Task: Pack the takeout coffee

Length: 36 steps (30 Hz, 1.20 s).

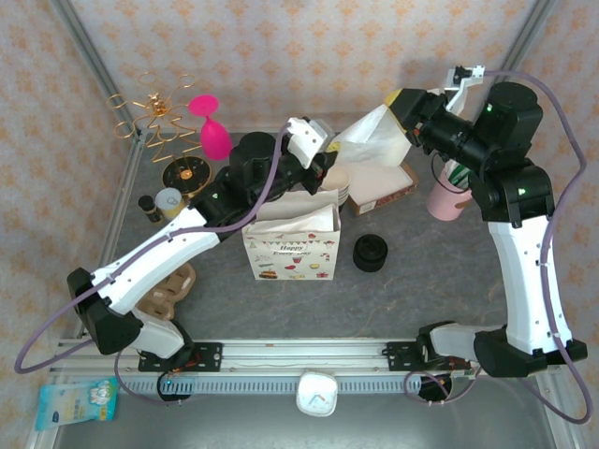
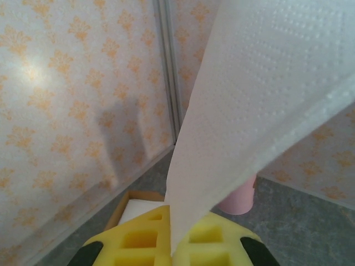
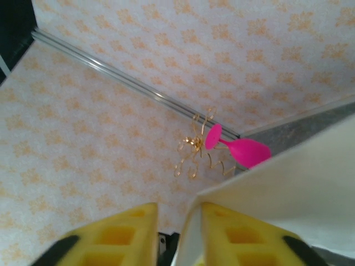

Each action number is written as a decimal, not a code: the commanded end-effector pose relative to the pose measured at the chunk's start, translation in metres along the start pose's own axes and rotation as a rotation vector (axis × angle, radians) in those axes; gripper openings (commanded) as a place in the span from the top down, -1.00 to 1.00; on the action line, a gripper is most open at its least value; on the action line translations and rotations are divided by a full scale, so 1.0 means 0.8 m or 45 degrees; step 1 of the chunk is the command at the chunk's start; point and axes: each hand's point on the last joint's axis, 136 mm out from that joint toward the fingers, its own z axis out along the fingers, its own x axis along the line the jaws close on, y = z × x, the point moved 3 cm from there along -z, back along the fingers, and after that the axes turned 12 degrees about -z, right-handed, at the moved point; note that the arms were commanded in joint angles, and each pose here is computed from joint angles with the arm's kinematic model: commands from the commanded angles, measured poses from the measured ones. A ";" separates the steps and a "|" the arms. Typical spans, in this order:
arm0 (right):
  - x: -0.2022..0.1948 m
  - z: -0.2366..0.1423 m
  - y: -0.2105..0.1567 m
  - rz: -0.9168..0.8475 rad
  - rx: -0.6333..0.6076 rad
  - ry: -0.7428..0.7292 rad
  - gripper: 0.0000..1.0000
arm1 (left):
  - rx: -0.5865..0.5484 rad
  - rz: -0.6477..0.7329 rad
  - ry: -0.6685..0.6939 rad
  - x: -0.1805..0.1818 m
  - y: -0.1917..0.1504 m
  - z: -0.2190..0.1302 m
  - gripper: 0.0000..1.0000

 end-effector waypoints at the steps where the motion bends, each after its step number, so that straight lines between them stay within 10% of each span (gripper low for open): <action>1: 0.012 0.001 0.009 0.032 -0.074 0.059 0.26 | 0.031 -0.162 -0.054 -0.010 0.002 -0.017 0.91; 22: -0.066 0.043 0.012 -0.145 0.133 -0.134 -0.47 | 0.318 -1.060 -0.198 -0.033 0.007 -0.040 1.00; 36: -0.090 -0.014 -0.025 -0.349 0.077 0.029 -0.69 | 0.145 -1.065 -0.423 -0.024 0.072 -0.061 1.00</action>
